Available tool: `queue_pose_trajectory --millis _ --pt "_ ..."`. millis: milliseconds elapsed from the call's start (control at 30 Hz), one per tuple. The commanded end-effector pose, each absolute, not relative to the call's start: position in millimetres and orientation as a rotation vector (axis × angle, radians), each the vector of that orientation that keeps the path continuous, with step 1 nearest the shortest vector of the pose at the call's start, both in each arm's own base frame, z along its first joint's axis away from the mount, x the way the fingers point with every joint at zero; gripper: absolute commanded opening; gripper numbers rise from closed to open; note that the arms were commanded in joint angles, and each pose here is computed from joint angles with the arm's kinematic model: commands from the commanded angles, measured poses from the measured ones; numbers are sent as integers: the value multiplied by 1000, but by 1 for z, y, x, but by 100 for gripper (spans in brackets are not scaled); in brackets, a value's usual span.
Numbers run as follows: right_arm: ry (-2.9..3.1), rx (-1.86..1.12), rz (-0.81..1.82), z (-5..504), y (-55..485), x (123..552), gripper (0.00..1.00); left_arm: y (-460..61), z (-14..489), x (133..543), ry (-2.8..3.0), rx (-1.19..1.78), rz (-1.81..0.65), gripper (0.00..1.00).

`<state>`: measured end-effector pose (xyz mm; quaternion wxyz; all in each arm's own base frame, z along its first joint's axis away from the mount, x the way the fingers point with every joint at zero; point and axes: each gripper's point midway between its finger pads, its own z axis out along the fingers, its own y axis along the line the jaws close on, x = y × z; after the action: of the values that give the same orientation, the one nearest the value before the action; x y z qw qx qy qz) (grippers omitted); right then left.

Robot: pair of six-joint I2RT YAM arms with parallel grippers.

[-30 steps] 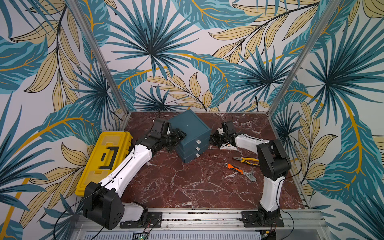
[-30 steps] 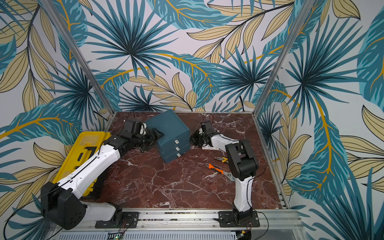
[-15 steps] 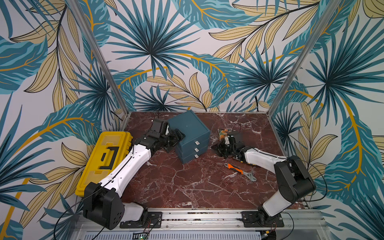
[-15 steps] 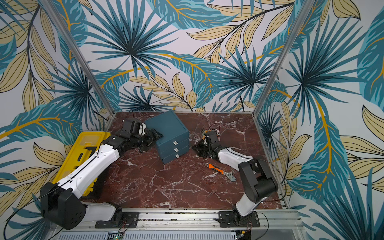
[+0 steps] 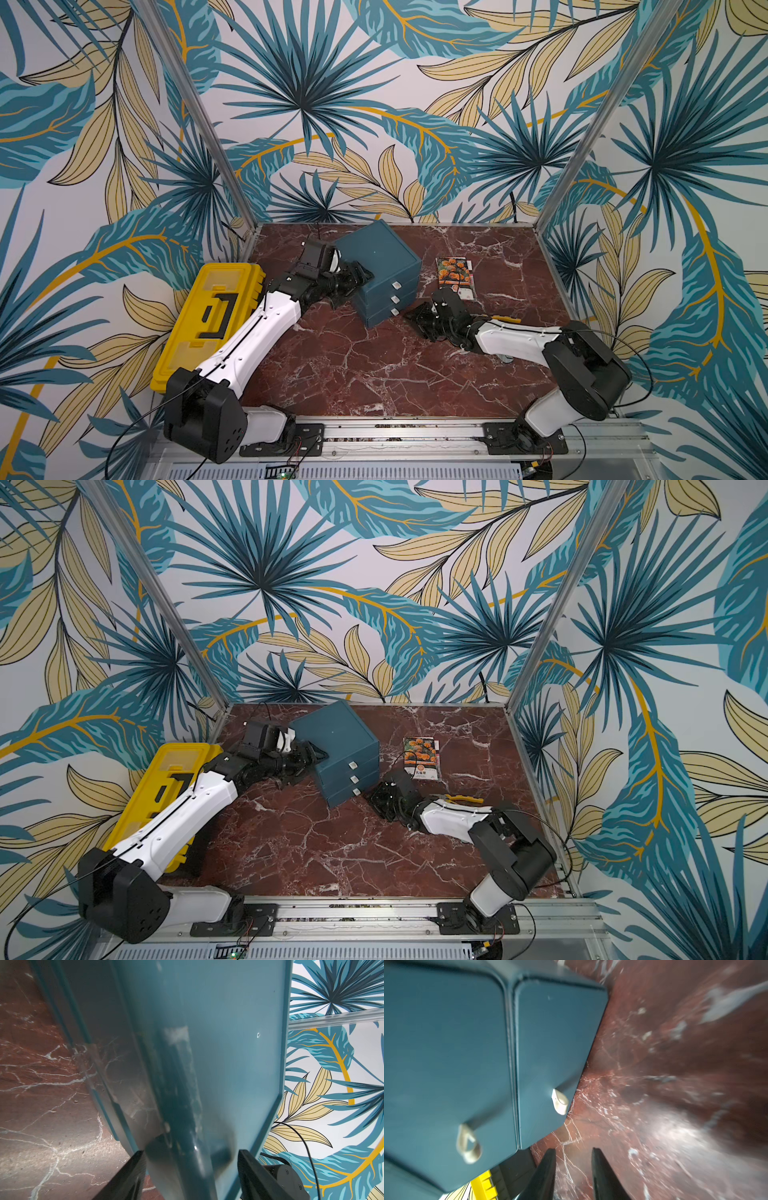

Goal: Take the seed bags out of the drawer
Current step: Adjust the storage box at the center of the board.

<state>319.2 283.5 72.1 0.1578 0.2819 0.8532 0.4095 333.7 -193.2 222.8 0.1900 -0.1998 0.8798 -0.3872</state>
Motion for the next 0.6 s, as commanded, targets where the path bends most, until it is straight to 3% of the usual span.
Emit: queue_pose_trajectory --millis 0,567 --pt "2368 848 1207 74 300 337 33 -197 224 325 2479 -504 -1133 74" --pt "2285 933 1201 56 303 354 34 -198 216 318 2522 -499 -1142 74"
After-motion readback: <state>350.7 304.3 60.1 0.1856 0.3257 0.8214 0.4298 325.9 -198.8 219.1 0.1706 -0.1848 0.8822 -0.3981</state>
